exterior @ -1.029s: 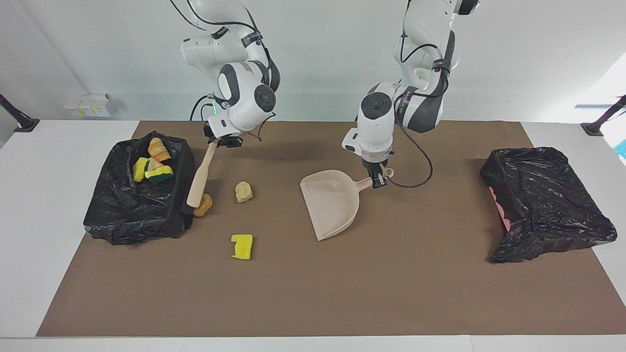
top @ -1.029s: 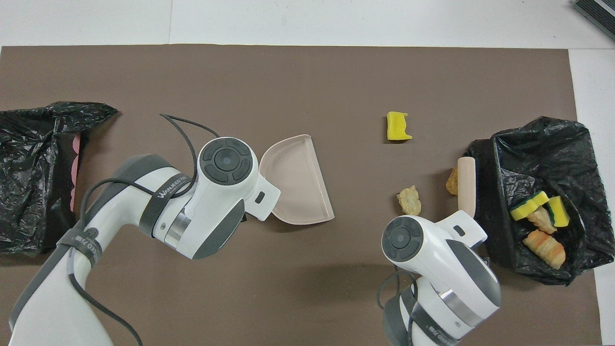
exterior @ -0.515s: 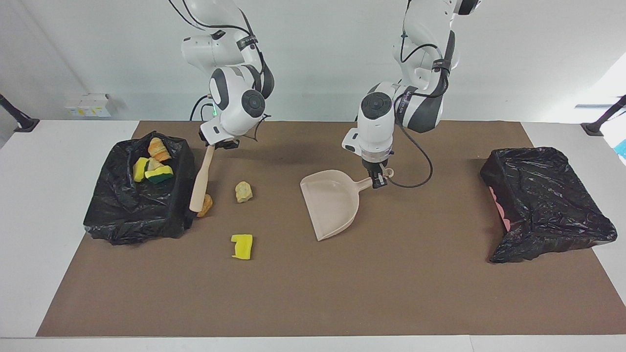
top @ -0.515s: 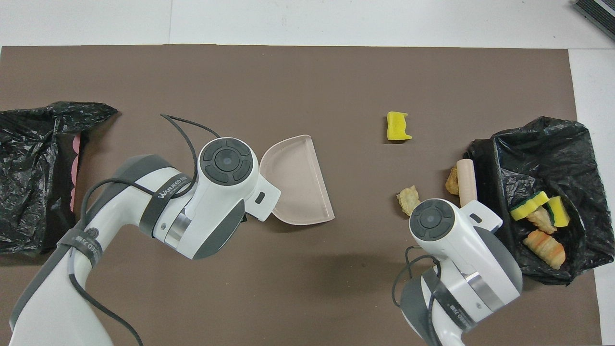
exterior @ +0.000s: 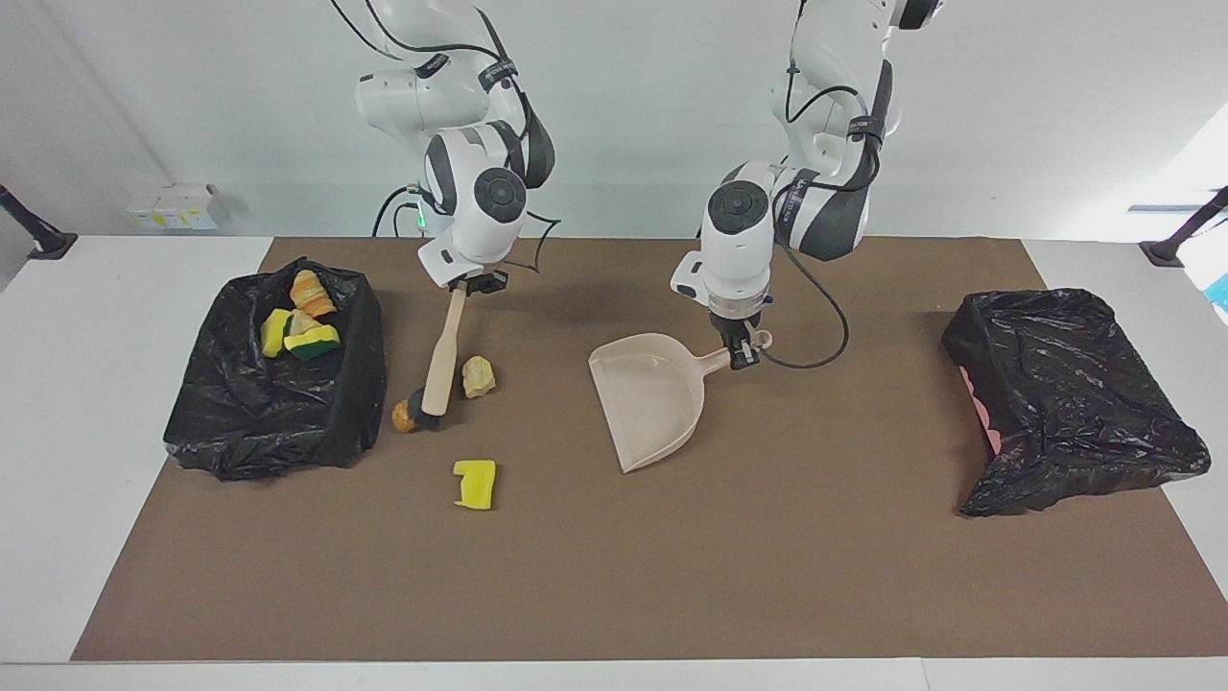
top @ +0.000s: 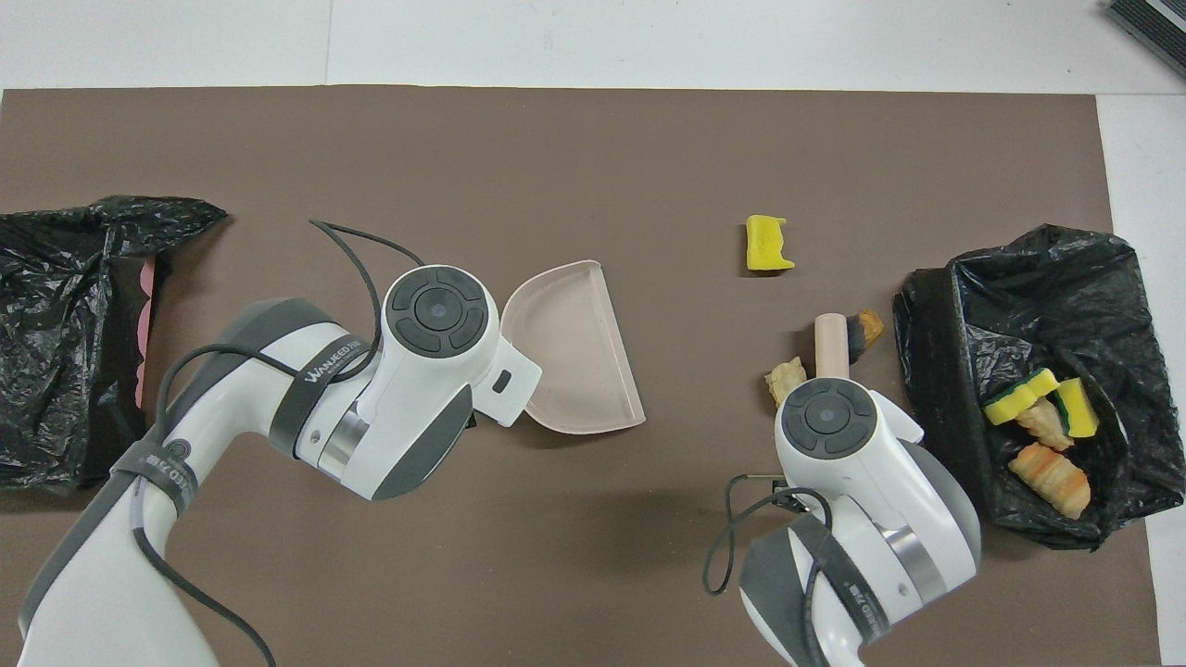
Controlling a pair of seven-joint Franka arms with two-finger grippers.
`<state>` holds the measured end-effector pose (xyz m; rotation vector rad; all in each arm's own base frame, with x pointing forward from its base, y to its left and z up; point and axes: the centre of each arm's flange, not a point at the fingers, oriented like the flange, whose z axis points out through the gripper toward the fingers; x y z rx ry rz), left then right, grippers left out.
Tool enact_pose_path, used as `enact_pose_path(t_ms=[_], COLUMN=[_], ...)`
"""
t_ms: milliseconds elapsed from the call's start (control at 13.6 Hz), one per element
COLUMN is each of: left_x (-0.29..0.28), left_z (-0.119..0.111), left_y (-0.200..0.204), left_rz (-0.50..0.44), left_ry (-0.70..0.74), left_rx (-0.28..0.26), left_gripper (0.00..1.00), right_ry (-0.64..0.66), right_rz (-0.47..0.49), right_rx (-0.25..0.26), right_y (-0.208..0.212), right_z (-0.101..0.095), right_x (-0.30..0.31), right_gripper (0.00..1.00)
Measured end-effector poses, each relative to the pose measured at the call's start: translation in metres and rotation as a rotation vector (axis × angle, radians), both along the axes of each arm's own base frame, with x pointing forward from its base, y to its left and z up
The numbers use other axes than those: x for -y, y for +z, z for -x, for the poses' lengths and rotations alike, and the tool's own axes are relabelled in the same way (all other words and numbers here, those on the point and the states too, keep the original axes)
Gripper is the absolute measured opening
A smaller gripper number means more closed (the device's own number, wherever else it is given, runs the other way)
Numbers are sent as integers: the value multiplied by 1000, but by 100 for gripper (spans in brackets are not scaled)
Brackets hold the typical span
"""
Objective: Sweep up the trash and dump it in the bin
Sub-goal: 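Sweep the bread pieces into the dustpan with the right gripper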
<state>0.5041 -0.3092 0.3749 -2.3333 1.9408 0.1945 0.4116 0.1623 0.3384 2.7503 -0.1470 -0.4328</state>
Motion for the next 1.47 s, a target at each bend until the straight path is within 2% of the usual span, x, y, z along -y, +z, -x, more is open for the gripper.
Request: enact_pose_path(t_ms=[294, 441, 735, 1103, 1323, 1470], left_x=[0, 0, 0, 2, 14, 19], left_z=[0, 0, 1, 17, 28, 32], left_y=[0, 0, -2, -13, -13, -15], left_rz=[0, 0, 1, 24, 38, 48], left_ry=[0, 0, -2, -33, -64, -78], left_rx=[0, 0, 0, 26, 44, 54], left_gripper=[31, 31, 31, 31, 31, 31], right_ry=[-6, 7, -47, -4, 20, 28], right_rz=[-103, -139, -253, -379, -447, -477], right_rx=[-3, 7, 20, -23, -27, -7], right_y=[6, 13, 14, 20, 32, 47], right_z=[3, -3, -18, -7, 5, 2], right_x=[-40, -60, -79, -108, -143, -155], right_gripper=[26, 26, 26, 26, 26, 26])
